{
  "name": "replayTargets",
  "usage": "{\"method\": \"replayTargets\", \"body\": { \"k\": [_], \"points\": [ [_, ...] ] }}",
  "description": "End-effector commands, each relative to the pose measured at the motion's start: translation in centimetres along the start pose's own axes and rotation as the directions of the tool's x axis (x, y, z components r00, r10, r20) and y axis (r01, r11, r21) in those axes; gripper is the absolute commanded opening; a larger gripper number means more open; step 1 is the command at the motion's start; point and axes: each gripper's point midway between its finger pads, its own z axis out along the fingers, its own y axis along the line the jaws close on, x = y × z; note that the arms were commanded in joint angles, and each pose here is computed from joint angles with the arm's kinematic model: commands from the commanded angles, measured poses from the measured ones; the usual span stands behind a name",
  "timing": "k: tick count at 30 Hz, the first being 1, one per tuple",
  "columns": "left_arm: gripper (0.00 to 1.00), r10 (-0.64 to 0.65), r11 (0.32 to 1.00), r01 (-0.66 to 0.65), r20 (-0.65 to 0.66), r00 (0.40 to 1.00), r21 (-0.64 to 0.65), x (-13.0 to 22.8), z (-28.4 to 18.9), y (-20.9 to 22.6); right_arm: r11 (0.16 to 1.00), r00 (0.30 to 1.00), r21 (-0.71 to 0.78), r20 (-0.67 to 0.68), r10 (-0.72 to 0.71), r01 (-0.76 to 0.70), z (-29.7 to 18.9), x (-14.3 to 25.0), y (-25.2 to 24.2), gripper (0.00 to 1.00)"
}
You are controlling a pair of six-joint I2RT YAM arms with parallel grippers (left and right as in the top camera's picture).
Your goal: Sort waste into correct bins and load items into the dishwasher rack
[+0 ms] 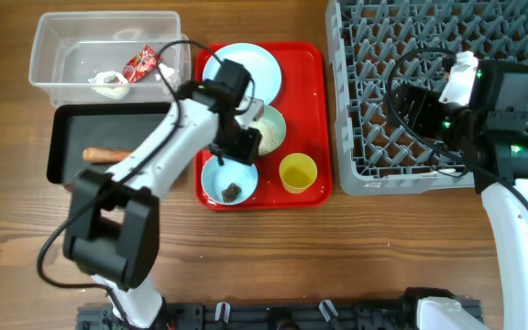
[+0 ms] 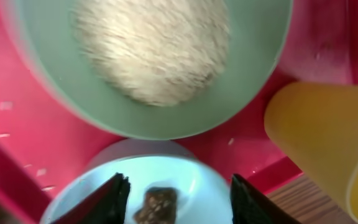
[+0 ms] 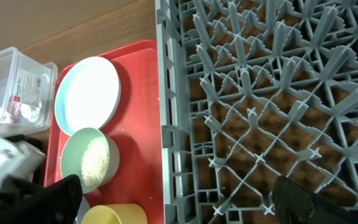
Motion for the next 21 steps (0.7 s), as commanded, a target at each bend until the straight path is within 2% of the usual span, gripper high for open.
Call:
{"method": "replayTargets", "body": {
  "k": [1,4,7,9,10,11,14,17,20,21],
  "points": [
    [0.45,0.001,1.000,-0.002,-0.070,0.998,-0.011,1.3,2.2,-1.0,1.000,1.000,0.007,0.010,0.001,-0.001,0.0,-0.5,0.1,1.00],
    [0.41,-0.068,0.998,0.067,-0.075,0.995,-0.018,2.1,3.8,-0.9,1.000,1.000,0.006,0.011,0.001,-0.001,0.0,-0.5,0.1,1.00],
    [0.29,-0.085,0.996,0.084,-0.074,0.994,-0.026,2.4,4.4,-0.6,1.000,1.000,0.006,0.010,0.001,-0.001,0.0,-0.5,0.1,1.00],
    [0.20,-0.085,0.996,0.083,-0.072,0.994,-0.029,2.5,4.5,-0.5,1.000,1.000,0.006,0.010,0.001,-0.001,0.0,-0.5,0.1,1.00],
    [0.09,-0.086,0.996,0.084,-0.072,0.994,-0.028,2.5,4.5,-0.5,1.000,1.000,0.006,0.010,0.001,-0.001,0.0,-0.5,0.1,1.00],
    [0.04,-0.108,0.994,0.106,-0.075,0.991,-0.031,2.5,4.5,-0.5,1.000,1.000,0.006,0.010,0.001,-0.001,0.0,-0.5,0.1,1.00],
    [0.04,-0.141,0.990,0.140,-0.114,0.983,-0.020,3.5,3.7,-1.0,1.000,1.000,0.006,0.010,0.001,-0.001,0.0,-0.5,0.1,1.00],
    [0.04,-0.152,0.988,0.155,-0.119,0.981,0.011,3.2,0.0,-1.8,1.000,1.000,0.006,0.013,0.000,-0.001,0.0,-0.6,0.1,1.00],
    [0.04,-0.173,0.984,0.173,0.011,0.985,0.030,1.3,-5.6,-0.3,1.000,1.000,0.006,0.011,0.001,-0.001,0.0,-0.5,0.1,1.00],
    [0.04,-0.220,0.975,0.218,0.061,0.974,0.039,0.9,-7.3,1.3,1.000,1.000,0.006,0.008,0.003,-0.003,0.0,-0.4,0.1,1.00]
  ]
}}
